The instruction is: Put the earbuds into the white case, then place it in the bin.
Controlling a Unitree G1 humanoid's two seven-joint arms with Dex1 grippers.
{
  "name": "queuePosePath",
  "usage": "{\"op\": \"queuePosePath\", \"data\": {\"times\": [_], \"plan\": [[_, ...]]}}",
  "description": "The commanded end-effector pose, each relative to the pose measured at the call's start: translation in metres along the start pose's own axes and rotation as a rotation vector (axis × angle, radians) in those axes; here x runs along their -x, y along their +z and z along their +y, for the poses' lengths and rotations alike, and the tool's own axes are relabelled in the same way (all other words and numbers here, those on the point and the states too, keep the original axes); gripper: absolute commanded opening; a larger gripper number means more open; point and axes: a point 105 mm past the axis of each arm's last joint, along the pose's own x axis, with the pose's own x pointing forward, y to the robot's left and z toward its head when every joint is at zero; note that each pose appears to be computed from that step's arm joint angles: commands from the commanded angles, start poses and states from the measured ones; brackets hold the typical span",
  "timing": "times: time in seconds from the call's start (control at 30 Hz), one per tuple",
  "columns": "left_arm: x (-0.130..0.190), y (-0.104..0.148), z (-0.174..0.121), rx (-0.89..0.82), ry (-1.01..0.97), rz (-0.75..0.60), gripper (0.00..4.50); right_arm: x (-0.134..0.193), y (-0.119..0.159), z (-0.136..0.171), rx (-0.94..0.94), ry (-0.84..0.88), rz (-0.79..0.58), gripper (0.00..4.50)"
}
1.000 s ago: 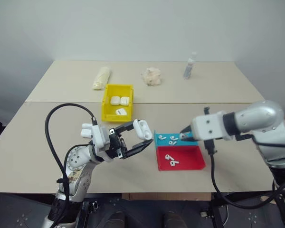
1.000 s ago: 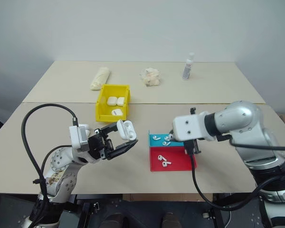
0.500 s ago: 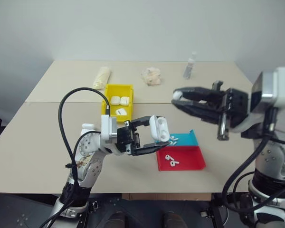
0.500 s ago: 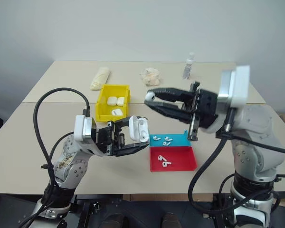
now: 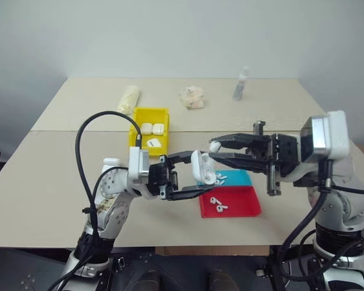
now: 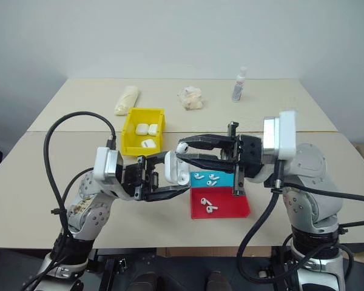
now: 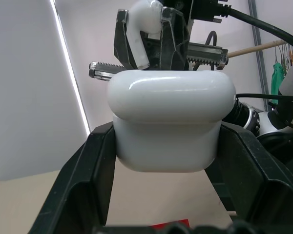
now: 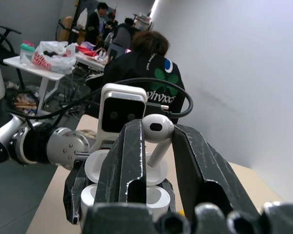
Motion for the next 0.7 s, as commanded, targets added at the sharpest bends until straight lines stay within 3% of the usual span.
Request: {"op": "queuePosePath", "data": {"times": [0.03, 0.5, 0.7], "plan": [[-0.007, 0.013, -0.003, -0.047, -0.038, -0.024, 2.78, 0.002, -0.003, 0.002, 0.047, 0.014, 0.024, 0.73], [-0.008, 0.012, -0.003, -0.042, -0.042, -0.018, 2.78, 0.005, -0.022, 0.005, 0.061, 0.03, 0.084, 0.73], [-0.008, 0.01, -0.002, -0.046, -0.04, -0.019, 2.78, 0.003, -0.026, 0.009, 0.088, 0.056, 0.112, 2.67]]}}
